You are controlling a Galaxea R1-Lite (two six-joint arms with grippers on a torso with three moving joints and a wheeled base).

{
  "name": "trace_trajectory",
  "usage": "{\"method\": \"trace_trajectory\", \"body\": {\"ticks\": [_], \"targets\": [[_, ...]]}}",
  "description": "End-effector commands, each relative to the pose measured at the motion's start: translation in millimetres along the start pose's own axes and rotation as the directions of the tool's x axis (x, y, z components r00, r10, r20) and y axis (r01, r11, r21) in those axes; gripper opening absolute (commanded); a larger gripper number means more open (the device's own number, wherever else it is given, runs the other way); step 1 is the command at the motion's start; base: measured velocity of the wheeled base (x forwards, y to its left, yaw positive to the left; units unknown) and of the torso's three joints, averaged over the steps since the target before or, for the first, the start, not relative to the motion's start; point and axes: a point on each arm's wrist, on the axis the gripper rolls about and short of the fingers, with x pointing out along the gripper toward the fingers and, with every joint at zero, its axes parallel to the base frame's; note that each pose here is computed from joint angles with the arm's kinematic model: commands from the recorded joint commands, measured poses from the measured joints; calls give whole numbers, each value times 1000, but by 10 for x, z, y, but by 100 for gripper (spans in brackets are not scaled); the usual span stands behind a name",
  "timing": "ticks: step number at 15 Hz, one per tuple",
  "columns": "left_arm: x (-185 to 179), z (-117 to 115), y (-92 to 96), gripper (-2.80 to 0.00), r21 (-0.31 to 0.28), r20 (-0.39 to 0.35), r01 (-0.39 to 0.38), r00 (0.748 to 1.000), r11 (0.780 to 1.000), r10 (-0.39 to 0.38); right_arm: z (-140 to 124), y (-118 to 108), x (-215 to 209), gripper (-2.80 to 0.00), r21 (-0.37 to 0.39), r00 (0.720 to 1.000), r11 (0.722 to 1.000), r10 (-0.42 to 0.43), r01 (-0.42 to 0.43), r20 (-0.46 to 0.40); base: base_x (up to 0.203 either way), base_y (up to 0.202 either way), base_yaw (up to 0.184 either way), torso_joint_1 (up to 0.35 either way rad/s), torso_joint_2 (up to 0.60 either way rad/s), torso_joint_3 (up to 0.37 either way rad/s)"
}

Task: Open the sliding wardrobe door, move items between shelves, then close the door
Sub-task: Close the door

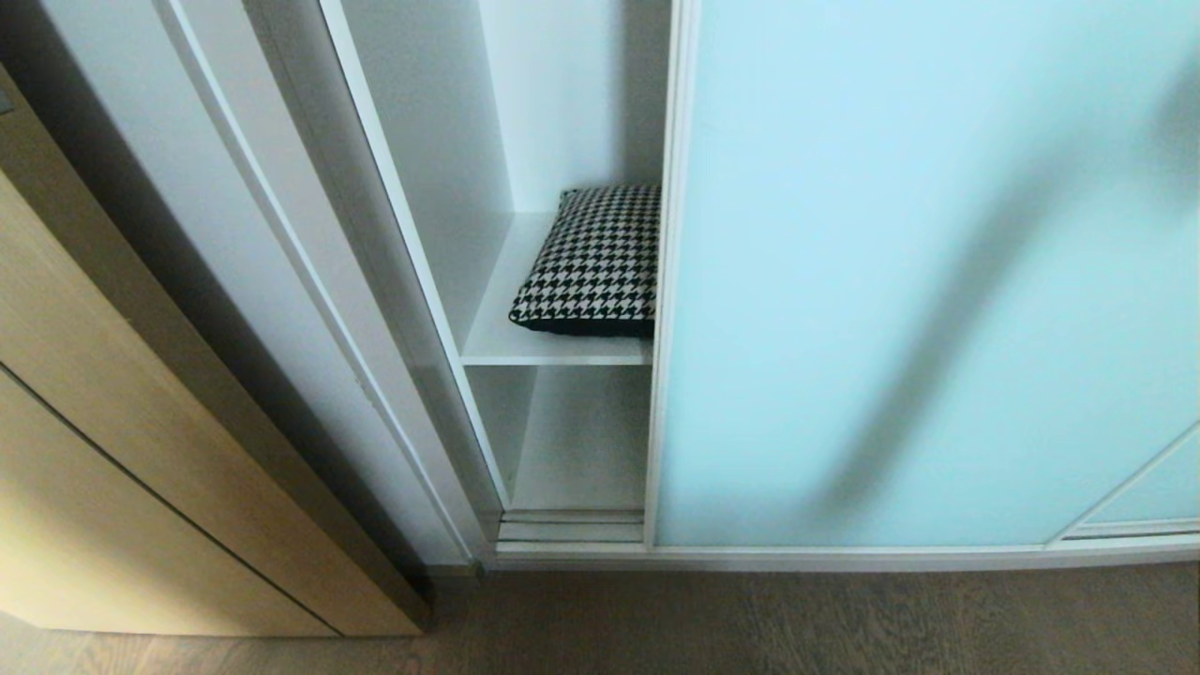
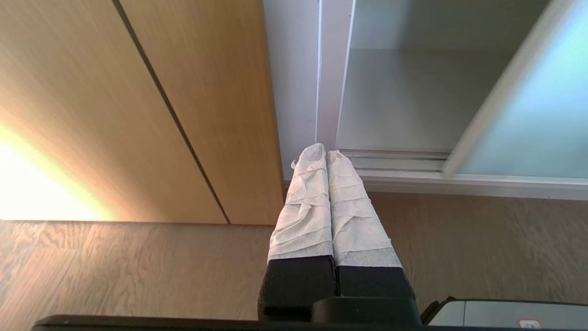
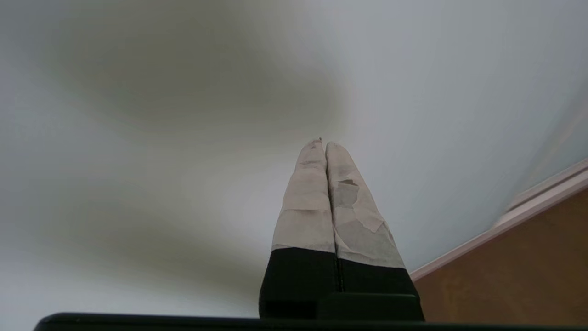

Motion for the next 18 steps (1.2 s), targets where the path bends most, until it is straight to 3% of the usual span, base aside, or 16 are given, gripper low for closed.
{"method": "trace_trajectory", "body": {"ticks": [1, 6, 13, 18], "targets": [[1, 0, 0, -280, 0, -1, -1, 1000, 1000, 1, -159, 185, 66, -280, 2, 996, 998, 66, -66, -63, 0, 0, 0, 0, 0, 0], [1, 0, 0, -280, 0, -1, -1, 1000, 1000, 1, -491, 695, 41, -280, 6, 950, 969, 243, -247, -196, 0, 0, 0, 0, 0, 0], [1, 0, 0, -280, 0, -1, -1, 1000, 1000, 1, -802, 871, 572, -280, -12, 953, 982, 180, -188, -244, 0, 0, 0, 0, 0, 0], [1, 0, 0, -280, 0, -1, -1, 1000, 1000, 1, -950, 1069, 633, -280, -28, 954, 984, 162, -174, -253, 0, 0, 0, 0, 0, 0]]}}
